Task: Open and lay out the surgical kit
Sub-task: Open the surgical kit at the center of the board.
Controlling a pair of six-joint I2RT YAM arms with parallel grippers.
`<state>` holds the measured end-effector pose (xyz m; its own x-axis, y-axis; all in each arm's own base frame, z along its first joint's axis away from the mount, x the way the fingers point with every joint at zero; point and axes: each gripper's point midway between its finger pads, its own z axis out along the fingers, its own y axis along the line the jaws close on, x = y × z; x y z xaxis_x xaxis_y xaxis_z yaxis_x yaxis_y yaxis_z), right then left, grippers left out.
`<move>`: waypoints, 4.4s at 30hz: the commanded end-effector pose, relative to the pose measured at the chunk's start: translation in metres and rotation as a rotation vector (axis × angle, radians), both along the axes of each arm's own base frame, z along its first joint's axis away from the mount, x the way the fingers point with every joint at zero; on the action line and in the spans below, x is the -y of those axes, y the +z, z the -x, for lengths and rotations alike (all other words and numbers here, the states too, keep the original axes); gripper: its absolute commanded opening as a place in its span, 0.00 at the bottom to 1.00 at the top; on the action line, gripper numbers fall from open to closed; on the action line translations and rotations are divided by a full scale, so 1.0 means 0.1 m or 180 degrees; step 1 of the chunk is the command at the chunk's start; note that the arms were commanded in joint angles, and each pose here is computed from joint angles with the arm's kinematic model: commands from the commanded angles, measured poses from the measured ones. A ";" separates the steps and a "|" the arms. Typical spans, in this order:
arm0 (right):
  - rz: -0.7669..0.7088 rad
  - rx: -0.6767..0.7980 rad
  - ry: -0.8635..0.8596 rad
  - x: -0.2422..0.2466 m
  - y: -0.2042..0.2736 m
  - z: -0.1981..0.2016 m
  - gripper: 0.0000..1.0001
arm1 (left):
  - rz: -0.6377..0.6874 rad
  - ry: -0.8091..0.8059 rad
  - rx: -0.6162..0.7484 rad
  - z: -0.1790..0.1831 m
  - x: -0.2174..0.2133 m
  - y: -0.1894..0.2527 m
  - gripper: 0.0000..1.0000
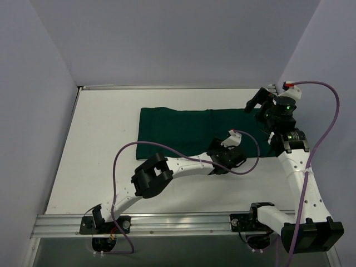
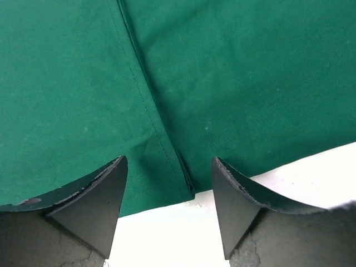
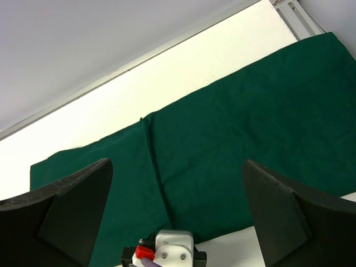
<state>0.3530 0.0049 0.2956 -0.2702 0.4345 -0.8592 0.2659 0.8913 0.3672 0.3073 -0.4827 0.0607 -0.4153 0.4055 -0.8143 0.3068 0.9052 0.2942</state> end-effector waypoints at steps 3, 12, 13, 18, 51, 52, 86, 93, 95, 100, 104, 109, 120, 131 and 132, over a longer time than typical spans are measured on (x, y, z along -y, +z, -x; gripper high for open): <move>0.0001 0.0100 0.0077 -0.05 0.04 -0.03 0.95 | -0.0043 0.0035 0.0012 -0.03 0.00 0.01 0.67; -0.0016 0.0086 0.0092 -0.06 0.00 -0.04 0.95 | -0.0108 0.0046 -0.0024 -0.02 -0.03 -0.06 0.61; -0.0016 0.0086 0.0097 -0.06 0.00 -0.04 0.95 | -0.0117 0.0048 -0.0029 -0.02 -0.04 -0.07 0.60; -0.0016 0.0086 0.0092 -0.06 -0.01 -0.04 0.95 | -0.0137 0.0056 -0.0042 -0.01 -0.06 -0.08 0.52; 0.0019 0.0123 0.0172 -0.09 0.04 -0.02 0.94 | -0.0371 0.1087 0.0165 -0.90 -2.12 1.12 0.02; 0.0017 0.0123 0.0182 -0.10 0.03 -0.03 0.94 | -0.0471 0.1184 0.0137 -0.97 -2.34 1.10 0.02; 0.0080 -0.0185 0.0539 -0.33 -0.33 -0.14 0.94 | -0.1327 0.4835 -0.0587 -0.25 -7.30 0.60 0.04; 0.0095 -0.0356 0.0556 -0.35 -0.50 -0.20 0.95 | -0.0868 0.4829 -0.0480 -0.28 -7.22 0.65 0.32; 0.0098 -0.0430 0.0557 -0.35 -0.56 -0.22 0.95 | -0.0638 0.4778 -0.0407 -0.33 -7.15 0.72 0.60; 0.0125 -0.0611 0.0399 -0.31 -0.74 -0.33 0.95 | -0.0162 0.4548 -0.0316 -0.47 -6.91 0.87 0.91; 0.0170 -0.0785 0.0200 -0.24 -0.93 -0.45 0.95 | 0.0359 0.4095 -0.0254 -0.69 -6.40 0.98 0.96; 0.0173 -0.1022 -0.0075 -0.15 -1.22 -0.61 0.93 | 0.0853 0.3592 -0.0383 -0.99 -5.67 0.83 0.97; 0.0392 -0.1515 -0.0545 0.09 -1.96 -0.82 0.91 | 0.0907 0.3537 -0.0925 -1.08 -5.51 0.18 0.97; 0.0249 -0.2059 -0.0897 0.46 -2.78 -0.58 0.90 | 0.0807 0.3846 -0.1233 -0.92 -5.62 -0.19 0.96; 0.0240 -0.2085 -0.0921 0.49 -2.81 -0.56 0.91 | 0.0843 0.3897 -0.1241 -0.91 -5.67 -0.20 0.96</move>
